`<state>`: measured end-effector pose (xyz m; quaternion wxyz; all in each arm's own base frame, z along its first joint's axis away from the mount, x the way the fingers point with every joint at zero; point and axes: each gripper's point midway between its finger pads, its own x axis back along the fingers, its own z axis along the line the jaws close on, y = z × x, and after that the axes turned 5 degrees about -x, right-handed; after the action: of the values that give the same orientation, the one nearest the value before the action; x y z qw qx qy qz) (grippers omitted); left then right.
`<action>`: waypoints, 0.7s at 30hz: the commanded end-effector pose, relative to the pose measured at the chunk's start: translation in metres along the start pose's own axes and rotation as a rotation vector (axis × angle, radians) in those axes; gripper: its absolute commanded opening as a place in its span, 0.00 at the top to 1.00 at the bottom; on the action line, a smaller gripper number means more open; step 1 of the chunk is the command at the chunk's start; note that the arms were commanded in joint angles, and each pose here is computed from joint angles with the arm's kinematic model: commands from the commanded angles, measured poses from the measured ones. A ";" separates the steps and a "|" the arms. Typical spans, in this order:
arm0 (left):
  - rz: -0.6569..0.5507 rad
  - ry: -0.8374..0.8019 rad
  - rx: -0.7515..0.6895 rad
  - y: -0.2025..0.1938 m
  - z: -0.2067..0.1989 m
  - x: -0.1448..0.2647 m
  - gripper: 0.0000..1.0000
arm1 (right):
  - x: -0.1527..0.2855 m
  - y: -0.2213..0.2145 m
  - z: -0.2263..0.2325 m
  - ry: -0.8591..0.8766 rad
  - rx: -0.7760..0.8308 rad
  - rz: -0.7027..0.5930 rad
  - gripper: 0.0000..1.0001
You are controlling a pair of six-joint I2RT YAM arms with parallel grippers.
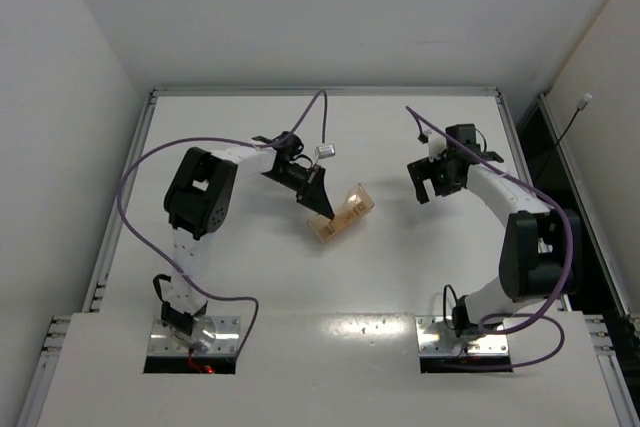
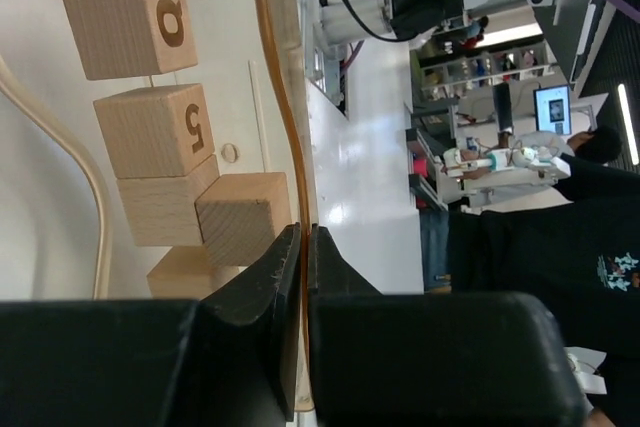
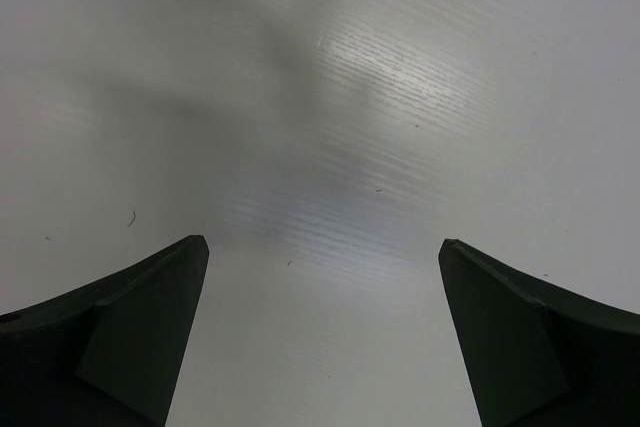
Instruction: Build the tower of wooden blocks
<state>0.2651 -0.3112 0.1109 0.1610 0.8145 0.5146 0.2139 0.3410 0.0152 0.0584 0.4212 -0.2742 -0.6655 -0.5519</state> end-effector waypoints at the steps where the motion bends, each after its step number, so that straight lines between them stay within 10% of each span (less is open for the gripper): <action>1: -0.109 -0.206 -0.036 0.017 -0.029 0.014 1.00 | 0.006 0.023 -0.005 -0.007 0.007 -0.061 0.02; 21: -0.092 -0.108 0.366 0.027 0.002 0.026 1.00 | 0.004 0.012 -0.005 -0.010 0.005 -0.032 0.02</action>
<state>0.2854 -0.2924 0.0855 0.0359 0.8182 0.5612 0.1198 0.3405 0.0151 0.0563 0.4239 -0.2769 -0.6637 -0.5506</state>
